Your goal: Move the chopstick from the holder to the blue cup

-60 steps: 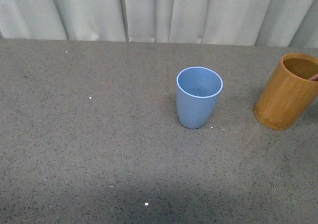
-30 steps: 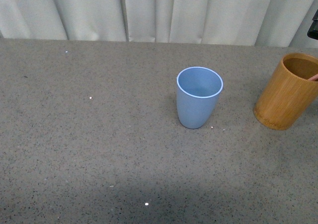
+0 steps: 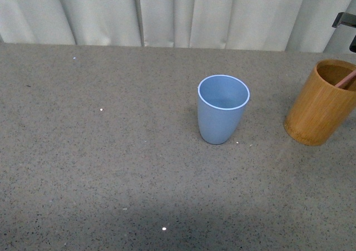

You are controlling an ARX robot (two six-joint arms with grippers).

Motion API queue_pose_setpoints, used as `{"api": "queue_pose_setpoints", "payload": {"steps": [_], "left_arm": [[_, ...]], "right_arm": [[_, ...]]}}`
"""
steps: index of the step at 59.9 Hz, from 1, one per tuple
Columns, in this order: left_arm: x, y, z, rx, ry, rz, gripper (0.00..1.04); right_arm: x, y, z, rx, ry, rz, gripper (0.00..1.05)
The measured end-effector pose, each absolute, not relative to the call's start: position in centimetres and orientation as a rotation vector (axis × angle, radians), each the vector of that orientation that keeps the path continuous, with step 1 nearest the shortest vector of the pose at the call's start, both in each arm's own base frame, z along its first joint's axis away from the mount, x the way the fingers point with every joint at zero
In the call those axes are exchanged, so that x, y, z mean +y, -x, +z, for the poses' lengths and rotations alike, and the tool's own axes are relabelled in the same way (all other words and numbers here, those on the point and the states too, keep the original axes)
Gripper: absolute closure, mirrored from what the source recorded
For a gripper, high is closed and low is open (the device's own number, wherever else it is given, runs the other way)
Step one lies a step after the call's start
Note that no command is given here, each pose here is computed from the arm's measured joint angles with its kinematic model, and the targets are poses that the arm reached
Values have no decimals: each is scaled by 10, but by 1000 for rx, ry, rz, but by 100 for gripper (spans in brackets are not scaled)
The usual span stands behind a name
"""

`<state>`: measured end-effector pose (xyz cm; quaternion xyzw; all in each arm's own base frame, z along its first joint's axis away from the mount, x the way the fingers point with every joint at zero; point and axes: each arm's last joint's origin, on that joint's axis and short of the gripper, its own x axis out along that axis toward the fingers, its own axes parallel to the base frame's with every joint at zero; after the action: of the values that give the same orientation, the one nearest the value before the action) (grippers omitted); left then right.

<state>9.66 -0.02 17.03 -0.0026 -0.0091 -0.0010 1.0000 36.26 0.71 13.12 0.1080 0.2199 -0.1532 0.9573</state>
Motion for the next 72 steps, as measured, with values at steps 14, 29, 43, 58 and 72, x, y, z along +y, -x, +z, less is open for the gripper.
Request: {"api": "queue_pose_setpoints", "payload": {"steps": [14,29,43,58,72], "left_arm": [[0,-97,170,-18,5,-2,7],[0,-97,170,-18,5,-2,7],[0,-97,170,-18,5,-2,7],[0,-97,170,-17,5,-2,7],[0,-97,170,-17,5,-2,7]], "right_arm": [[7,-360,130,436,-227,-303,102],[7,-359,131,427,-235,-292,102],[5,-352,147,369,-249,-284,102],[-1,-340,176,285,-278,-276,102],[-1,-323,225,150,-311,-233,102]]}}
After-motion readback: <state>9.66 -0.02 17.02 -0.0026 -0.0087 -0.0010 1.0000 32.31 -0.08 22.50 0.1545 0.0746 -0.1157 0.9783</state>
